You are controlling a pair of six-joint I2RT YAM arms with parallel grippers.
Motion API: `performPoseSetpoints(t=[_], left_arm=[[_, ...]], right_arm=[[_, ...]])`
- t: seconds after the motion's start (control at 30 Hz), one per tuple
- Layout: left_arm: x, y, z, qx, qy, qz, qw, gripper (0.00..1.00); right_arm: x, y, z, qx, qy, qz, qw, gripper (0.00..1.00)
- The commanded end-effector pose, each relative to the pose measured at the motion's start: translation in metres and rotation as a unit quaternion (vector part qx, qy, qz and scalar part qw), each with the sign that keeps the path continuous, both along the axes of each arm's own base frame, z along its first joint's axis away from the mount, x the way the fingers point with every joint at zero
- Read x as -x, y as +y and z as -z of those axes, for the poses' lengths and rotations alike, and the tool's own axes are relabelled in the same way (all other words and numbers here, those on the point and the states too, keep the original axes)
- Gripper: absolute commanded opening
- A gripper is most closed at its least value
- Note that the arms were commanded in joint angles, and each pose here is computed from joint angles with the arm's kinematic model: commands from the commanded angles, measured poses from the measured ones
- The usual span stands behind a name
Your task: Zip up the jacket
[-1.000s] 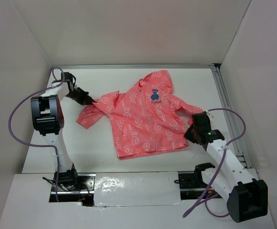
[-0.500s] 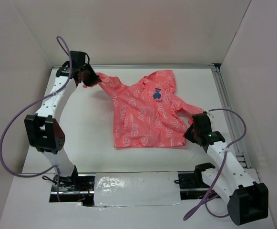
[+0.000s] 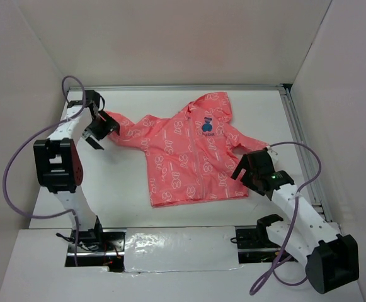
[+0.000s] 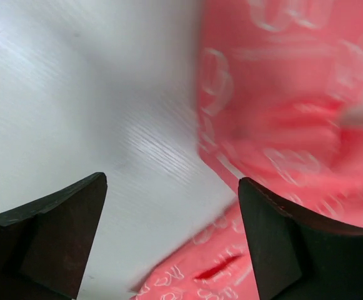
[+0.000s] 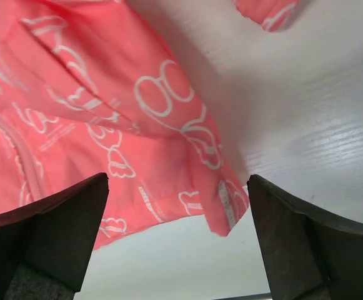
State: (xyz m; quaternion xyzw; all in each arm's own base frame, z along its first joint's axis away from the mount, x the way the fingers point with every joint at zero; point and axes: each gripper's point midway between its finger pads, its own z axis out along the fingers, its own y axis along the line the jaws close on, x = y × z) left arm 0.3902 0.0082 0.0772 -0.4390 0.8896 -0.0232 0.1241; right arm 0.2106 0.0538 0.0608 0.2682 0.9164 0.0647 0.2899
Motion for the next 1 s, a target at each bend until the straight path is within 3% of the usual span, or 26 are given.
performPoseSetpoints(t=[0.0,0.1,0.2,0.27,0.3,0.33,0.37,0.43,0.47,0.53,0.57,0.67,0.97], left_arm=[[-0.022,-0.034,-0.109,0.019,-0.186,0.080,0.979,0.99],[-0.008,-0.057,-0.150,0.041,-0.266,0.138,0.953,0.99],[0.025,-0.083,-0.167,0.055,-0.305,0.188,0.932,0.99],[0.048,-0.098,-0.156,0.057,-0.307,0.213,0.926,0.99],[0.063,-0.099,-0.172,0.046,-0.336,0.216,0.916,0.99],[0.078,-0.102,-0.155,0.050,-0.325,0.221,0.918,0.99],[0.097,-0.106,-0.169,0.052,-0.357,0.229,0.904,0.99],[0.121,-0.109,-0.147,0.061,-0.351,0.236,0.904,0.99],[0.133,-0.109,-0.156,0.062,-0.380,0.239,0.892,0.99],[0.148,-0.112,-0.140,0.078,-0.373,0.226,0.897,0.99],[0.157,-0.117,-0.146,0.087,-0.392,0.236,0.885,0.99],[0.167,-0.129,-0.145,0.108,-0.405,0.265,0.868,0.99],[0.173,-0.131,-0.146,0.105,-0.401,0.264,0.871,0.99]], right_arm=[[-0.015,-0.003,-0.044,0.016,-0.064,0.015,0.998,1.00],[-0.014,0.001,-0.060,0.022,-0.084,0.005,0.996,1.00],[-0.017,0.012,-0.072,0.012,-0.113,-0.015,0.993,1.00],[-0.020,0.017,-0.088,-0.003,-0.142,-0.016,0.990,1.00],[-0.021,0.019,-0.102,-0.015,-0.160,-0.010,0.987,1.00],[-0.021,0.021,-0.109,-0.019,-0.170,-0.014,0.985,1.00],[-0.021,0.022,-0.115,-0.024,-0.179,-0.012,0.984,1.00],[-0.022,0.020,-0.134,-0.028,-0.209,-0.005,0.977,1.00],[-0.021,0.021,-0.139,-0.032,-0.220,-0.004,0.975,1.00],[-0.019,0.016,-0.152,-0.033,-0.244,0.006,0.969,1.00],[-0.018,0.012,-0.157,-0.031,-0.252,0.013,0.967,1.00],[-0.012,0.008,-0.175,-0.047,-0.274,0.029,0.960,1.00],[0.005,0.000,-0.200,-0.071,-0.331,0.025,0.940,1.00]])
